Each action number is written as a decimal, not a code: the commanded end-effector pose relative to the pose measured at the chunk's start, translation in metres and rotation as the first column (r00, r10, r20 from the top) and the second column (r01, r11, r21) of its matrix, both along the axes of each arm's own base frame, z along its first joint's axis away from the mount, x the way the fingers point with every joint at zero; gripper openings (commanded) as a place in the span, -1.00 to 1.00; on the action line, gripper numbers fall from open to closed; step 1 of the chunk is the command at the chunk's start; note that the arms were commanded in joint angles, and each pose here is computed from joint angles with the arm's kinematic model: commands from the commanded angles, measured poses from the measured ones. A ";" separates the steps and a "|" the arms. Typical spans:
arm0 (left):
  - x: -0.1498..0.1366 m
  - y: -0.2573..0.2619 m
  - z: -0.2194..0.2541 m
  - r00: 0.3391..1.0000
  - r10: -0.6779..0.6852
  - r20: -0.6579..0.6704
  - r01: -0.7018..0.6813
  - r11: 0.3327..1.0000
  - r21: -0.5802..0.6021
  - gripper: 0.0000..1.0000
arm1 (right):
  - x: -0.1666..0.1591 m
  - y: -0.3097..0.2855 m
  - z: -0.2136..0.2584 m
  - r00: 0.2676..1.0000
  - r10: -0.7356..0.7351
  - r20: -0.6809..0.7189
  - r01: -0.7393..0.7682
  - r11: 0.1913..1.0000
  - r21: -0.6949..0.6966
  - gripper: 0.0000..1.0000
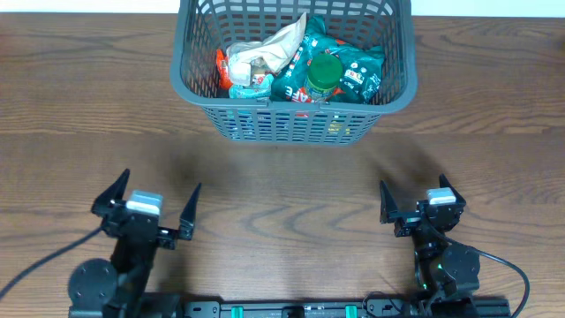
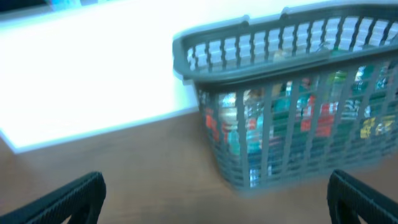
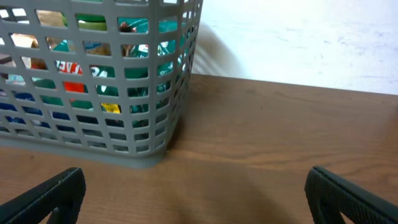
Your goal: Pack container
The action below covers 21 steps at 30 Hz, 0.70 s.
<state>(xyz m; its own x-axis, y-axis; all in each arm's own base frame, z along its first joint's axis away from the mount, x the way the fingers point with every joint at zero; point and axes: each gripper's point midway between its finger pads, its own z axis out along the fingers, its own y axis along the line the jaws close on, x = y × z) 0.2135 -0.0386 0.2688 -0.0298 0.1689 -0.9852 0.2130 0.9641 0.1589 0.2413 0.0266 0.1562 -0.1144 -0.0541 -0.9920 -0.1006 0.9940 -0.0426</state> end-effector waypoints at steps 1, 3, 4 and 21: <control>0.008 -0.007 -0.023 0.998 -0.033 0.059 0.034 0.999 -0.010 0.97 | 0.000 0.003 -0.001 1.000 0.015 0.003 -0.015 1.000 -0.011 0.99; 0.014 -0.005 -0.032 0.995 -0.021 0.101 0.022 1.000 -0.013 0.97 | 0.000 0.003 -0.001 1.000 0.015 0.004 -0.015 1.000 -0.011 0.99; 0.017 -0.004 -0.040 0.994 -0.010 0.111 0.012 1.000 -0.017 0.97 | 0.000 0.003 -0.001 1.000 0.015 0.003 -0.015 1.000 -0.011 0.99; 0.029 0.007 -0.130 0.993 0.068 -0.092 -0.072 0.997 -0.034 0.97 | 0.000 0.003 -0.001 1.000 0.015 0.003 -0.015 1.000 -0.011 0.98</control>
